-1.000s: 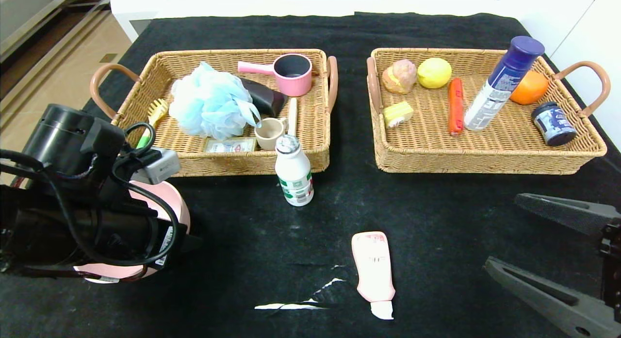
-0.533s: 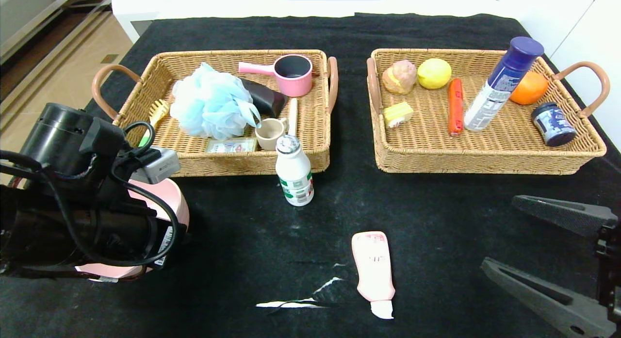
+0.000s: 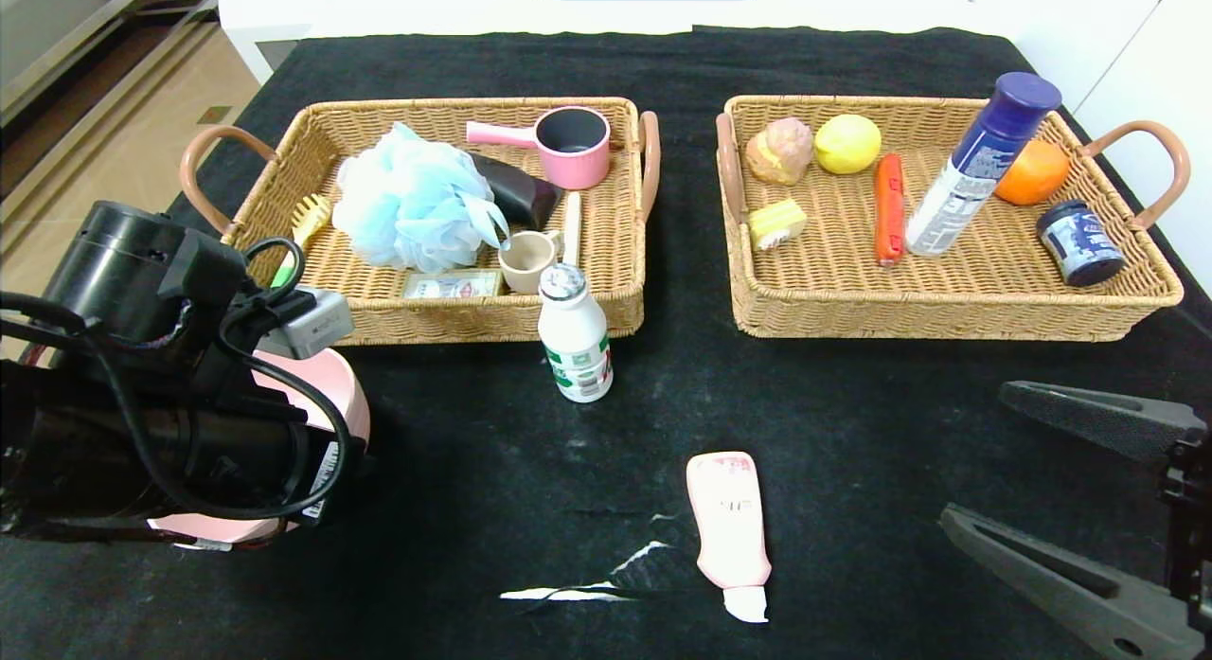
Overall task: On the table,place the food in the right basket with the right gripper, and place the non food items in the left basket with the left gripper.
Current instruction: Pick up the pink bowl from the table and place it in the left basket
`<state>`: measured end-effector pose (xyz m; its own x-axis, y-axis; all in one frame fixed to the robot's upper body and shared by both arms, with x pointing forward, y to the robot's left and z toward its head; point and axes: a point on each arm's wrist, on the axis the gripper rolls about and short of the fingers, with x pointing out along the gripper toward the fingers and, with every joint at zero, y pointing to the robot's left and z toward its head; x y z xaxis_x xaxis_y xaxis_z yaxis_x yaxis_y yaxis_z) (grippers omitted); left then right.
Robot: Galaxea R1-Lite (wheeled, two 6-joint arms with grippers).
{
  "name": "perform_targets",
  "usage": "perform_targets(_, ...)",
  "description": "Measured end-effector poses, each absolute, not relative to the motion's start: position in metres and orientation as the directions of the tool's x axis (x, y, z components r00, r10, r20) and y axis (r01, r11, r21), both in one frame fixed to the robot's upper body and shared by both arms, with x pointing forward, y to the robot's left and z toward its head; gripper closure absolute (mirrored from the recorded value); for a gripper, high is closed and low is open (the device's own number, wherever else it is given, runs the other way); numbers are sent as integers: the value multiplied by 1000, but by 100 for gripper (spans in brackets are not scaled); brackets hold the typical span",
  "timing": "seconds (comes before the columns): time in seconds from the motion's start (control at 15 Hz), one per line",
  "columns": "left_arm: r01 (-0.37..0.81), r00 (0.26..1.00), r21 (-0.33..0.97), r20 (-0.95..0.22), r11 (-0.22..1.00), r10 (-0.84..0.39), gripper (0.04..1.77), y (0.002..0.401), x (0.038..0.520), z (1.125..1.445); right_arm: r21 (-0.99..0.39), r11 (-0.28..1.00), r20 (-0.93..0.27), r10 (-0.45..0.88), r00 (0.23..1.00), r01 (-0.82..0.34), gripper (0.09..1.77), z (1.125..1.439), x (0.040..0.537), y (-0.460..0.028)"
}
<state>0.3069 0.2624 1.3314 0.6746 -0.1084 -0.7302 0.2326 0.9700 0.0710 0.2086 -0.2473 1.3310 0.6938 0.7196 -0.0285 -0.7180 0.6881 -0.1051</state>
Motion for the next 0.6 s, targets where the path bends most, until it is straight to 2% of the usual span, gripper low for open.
perform_targets(0.6,229,712,99,-696,968,-98,165,263,297,1344,-105,691,-33,717,697,-715,15,1330,210,-247)
